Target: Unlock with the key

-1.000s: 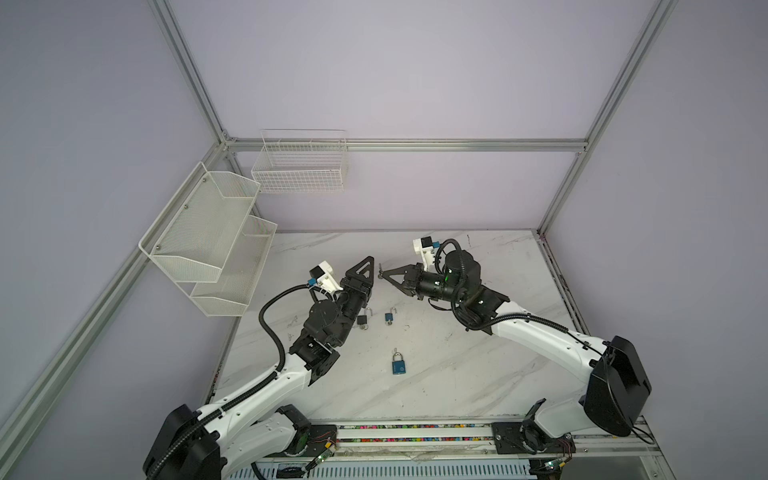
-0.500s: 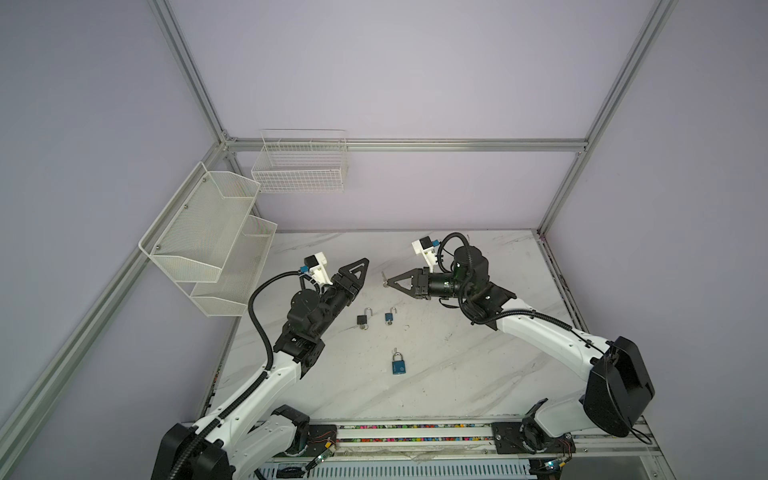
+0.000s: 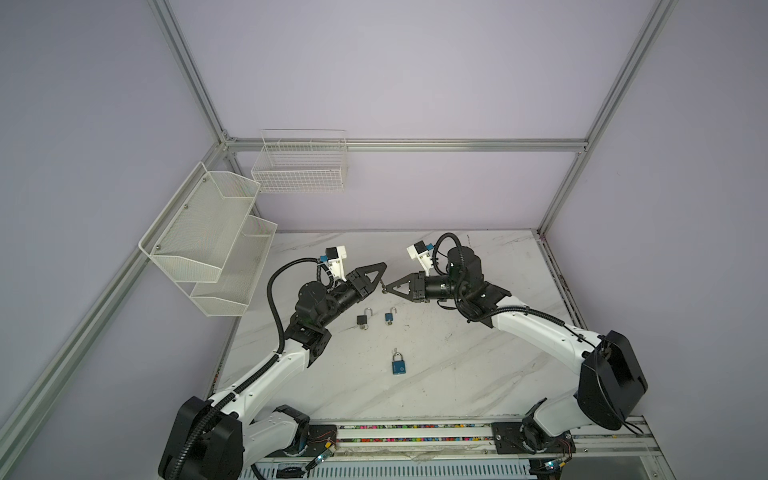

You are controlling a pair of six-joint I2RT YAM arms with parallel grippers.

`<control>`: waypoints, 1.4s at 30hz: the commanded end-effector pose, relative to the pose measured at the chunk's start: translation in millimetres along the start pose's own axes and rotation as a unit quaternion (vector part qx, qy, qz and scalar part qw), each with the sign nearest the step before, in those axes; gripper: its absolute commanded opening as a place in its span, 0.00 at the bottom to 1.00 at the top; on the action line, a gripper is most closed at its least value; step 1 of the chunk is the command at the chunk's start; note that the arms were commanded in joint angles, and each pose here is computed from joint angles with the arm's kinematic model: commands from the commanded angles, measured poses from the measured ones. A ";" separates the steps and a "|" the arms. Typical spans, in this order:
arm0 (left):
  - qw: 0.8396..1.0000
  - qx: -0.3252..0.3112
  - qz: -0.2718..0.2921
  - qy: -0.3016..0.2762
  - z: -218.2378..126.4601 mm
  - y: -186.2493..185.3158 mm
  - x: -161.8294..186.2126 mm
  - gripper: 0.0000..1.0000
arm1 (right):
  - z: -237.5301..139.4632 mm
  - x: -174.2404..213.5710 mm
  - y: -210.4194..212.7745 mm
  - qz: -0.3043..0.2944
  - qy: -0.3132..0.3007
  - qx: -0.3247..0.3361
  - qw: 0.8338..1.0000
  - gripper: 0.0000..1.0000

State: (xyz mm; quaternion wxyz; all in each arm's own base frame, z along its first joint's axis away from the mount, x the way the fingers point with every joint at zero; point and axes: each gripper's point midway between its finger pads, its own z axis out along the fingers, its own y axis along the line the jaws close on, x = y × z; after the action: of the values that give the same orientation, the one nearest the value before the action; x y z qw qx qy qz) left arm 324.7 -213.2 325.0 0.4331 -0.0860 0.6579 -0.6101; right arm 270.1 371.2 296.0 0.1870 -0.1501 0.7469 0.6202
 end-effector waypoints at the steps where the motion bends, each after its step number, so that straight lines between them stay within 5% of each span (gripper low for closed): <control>1: 0.998 0.047 0.050 -0.010 1.1 -47.3 -19.4 0.37 | -0.5 -9.4 16.5 -0.026 -0.003 -0.018 1.000 0.00; 7: 0.998 0.040 0.041 0.005 2.3 -44.2 -13.9 0.29 | 2.2 -13.3 18.0 -0.029 -0.003 -0.021 0.999 0.00; 27: 0.997 -0.038 0.058 -0.024 -4.2 -33.9 -29.2 0.40 | -3.0 -14.5 27.3 -0.038 0.000 -0.014 0.999 0.00; 36: 0.998 0.031 0.054 0.000 2.6 -58.4 -23.3 0.17 | 2.1 -18.6 25.9 -0.039 0.001 -0.018 0.999 0.00; 42: 0.999 0.017 0.049 0.010 5.2 -48.5 -19.2 0.13 | 1.6 -20.3 28.6 -0.041 -0.001 -0.020 0.999 0.00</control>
State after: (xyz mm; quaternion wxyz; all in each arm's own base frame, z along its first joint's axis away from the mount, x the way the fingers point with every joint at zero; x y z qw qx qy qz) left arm 323.6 -211.8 326.3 0.4276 -0.0776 0.6926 -0.5757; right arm 272.6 375.9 316.5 0.1937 -0.1697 0.7408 0.6205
